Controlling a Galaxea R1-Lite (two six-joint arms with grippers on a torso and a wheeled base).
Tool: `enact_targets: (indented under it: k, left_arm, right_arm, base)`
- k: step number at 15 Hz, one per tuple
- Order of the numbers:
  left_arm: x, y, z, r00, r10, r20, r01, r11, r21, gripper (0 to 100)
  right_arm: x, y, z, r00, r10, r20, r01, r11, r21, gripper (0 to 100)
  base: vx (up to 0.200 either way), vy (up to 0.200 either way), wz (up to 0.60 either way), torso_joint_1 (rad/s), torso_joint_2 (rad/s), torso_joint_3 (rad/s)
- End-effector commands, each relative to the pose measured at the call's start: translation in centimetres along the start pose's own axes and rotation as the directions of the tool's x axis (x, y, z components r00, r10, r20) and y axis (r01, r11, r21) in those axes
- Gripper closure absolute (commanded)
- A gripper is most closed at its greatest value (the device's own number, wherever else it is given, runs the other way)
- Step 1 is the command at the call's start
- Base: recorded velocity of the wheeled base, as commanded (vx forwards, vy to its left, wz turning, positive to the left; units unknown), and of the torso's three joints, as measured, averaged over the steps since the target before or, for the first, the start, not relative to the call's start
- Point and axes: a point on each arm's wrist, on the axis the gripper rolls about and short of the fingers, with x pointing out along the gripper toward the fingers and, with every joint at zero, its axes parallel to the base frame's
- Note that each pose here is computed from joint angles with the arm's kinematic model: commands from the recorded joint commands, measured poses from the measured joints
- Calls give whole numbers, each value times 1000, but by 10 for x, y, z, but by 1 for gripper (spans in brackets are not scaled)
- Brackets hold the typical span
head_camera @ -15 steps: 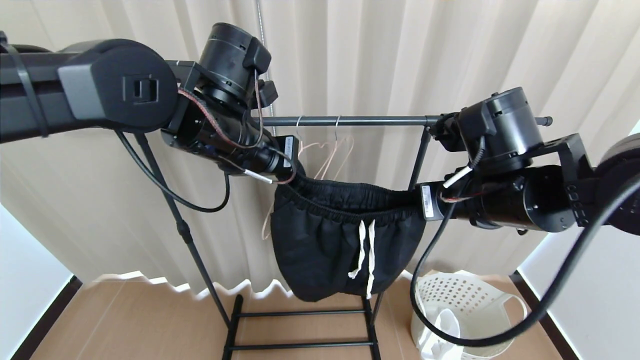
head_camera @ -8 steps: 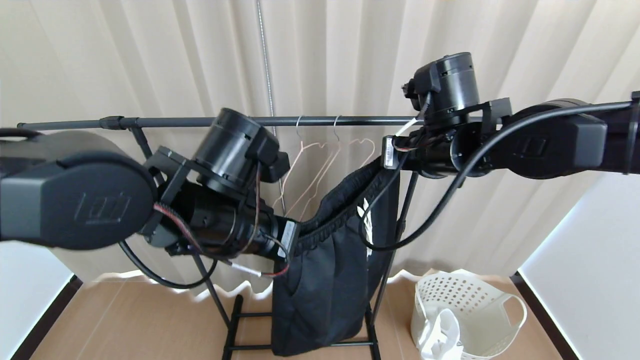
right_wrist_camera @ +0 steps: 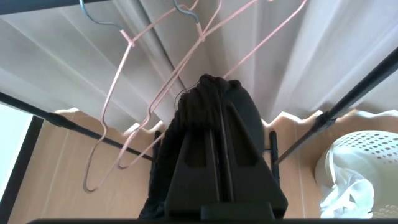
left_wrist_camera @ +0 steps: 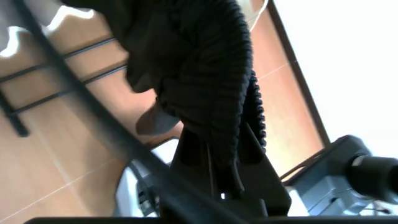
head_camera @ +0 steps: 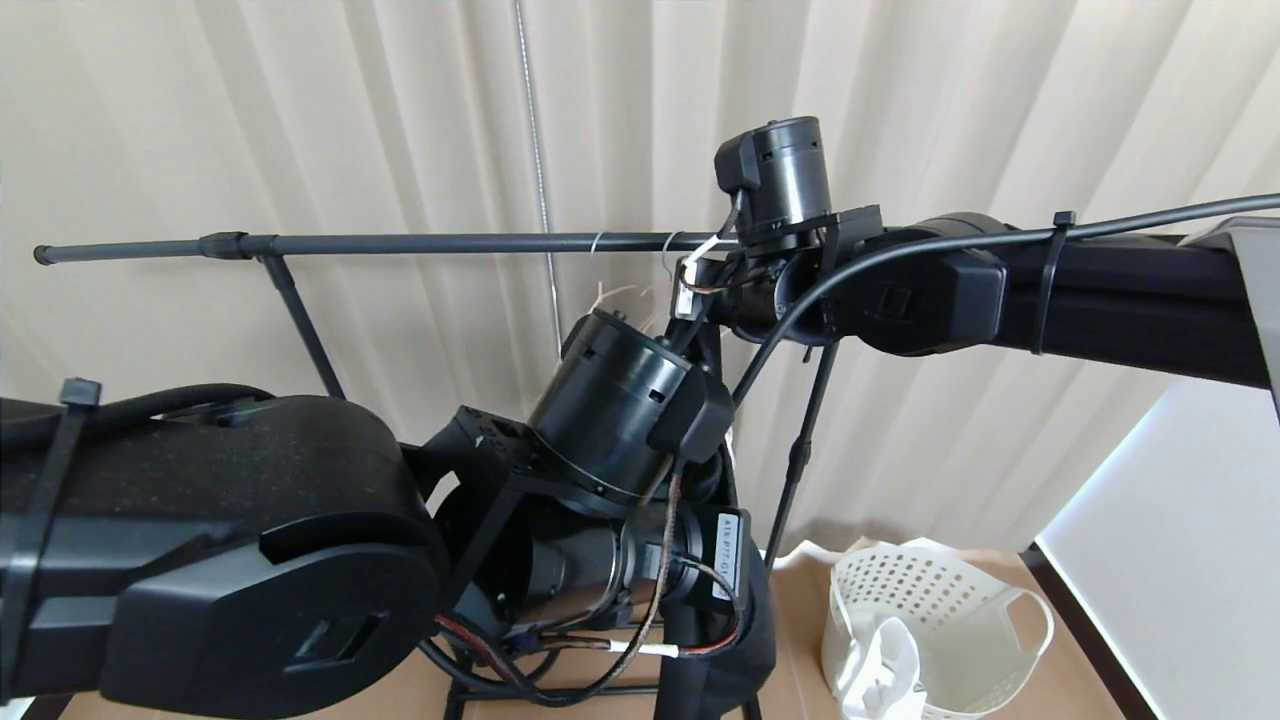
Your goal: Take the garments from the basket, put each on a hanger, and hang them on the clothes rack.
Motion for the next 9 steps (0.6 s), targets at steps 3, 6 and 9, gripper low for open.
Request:
enact_targets:
  k: [3,6,9]
  left_arm:
    - [1,0,-1,1000,9,-1,-9,1000,-2,100]
    - [-8,17,-3,995,97,23,-97,995,-20,100]
    - [-13,45,6,977,204,59,-199,977,-81,100]
  right_arm:
    - [0,1,-2,1000,2,-4,-2,1000,9,100]
    - [-2,-28,17,998,-62,5,62,997,43,100]
    - [-20,-61,27,991,-133,-12,134,989,61,100]
  base:
    - [0,0,0,0,0,0]
    - [0,0,0,0,0,0]
    - [0,0,0,0,0,0]
